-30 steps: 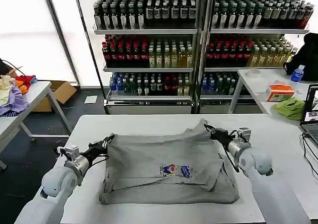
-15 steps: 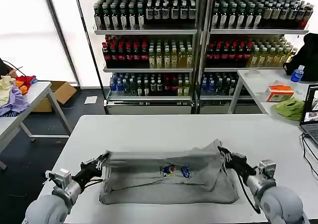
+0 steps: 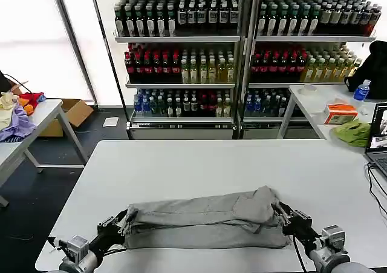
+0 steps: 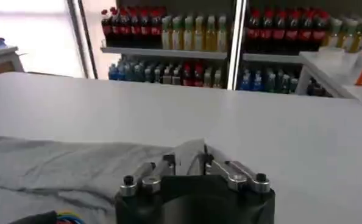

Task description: Fold and organize the clothes.

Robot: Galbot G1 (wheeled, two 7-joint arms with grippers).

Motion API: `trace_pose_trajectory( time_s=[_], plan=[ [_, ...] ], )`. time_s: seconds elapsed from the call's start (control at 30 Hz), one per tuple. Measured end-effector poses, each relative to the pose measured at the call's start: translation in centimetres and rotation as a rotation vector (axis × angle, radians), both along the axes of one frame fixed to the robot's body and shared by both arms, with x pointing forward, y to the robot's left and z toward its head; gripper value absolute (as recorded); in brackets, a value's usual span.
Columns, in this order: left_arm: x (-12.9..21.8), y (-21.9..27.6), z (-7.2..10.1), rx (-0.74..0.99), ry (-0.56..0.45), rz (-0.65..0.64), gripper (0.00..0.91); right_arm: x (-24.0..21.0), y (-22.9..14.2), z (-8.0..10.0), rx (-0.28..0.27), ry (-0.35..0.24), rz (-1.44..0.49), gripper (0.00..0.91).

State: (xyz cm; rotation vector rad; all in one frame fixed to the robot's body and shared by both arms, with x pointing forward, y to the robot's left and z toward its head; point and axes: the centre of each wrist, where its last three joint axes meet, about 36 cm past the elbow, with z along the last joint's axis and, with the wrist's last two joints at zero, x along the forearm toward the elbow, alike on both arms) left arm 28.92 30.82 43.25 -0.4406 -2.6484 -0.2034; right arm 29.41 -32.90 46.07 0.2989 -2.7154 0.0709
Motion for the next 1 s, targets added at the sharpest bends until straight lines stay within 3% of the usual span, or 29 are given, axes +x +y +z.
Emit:
trace_pose_trajectory(
  time_s=[0.33,0.7,0.77,0.8,0.83,0.87,1.0],
  plan=[
    [-1.7,-1.2,1.0,-0.011,-0.047,0.095,0.907,-0.7,-2.4,-1.7,0.026,-0.18,-0.053,0.907],
    [-2.7,-5.0,-1.7,-0.089,-0.036,0.278,0.907,-1.2,-3.0,-3.1,0.039,-0.259,-0.08,0.907],
    [-2.8,-5.7,-2.2,-0.108,-0.022,0.296,0.625,-1.3,-3.0,-3.3,0.039,-0.263,-0.078,0.907],
    [-2.8,-6.0,-2.4,-0.118,-0.017,0.303,0.383,-1.3,-3.0,-3.4,0.038,-0.265,-0.079,0.907],
    [-2.7,-6.3,-2.6,-0.127,-0.012,0.309,0.383,-1.4,-3.1,-3.5,0.037,-0.267,-0.078,0.907],
    [-2.7,-6.5,-2.8,-0.134,-0.007,0.315,0.262,-1.4,-3.2,-3.5,0.034,-0.268,-0.077,0.907],
    [-2.8,-7.4,-3.7,-0.169,0.026,0.342,0.262,-1.6,-3.4,-3.5,0.031,-0.278,-0.076,0.907]
  ],
)
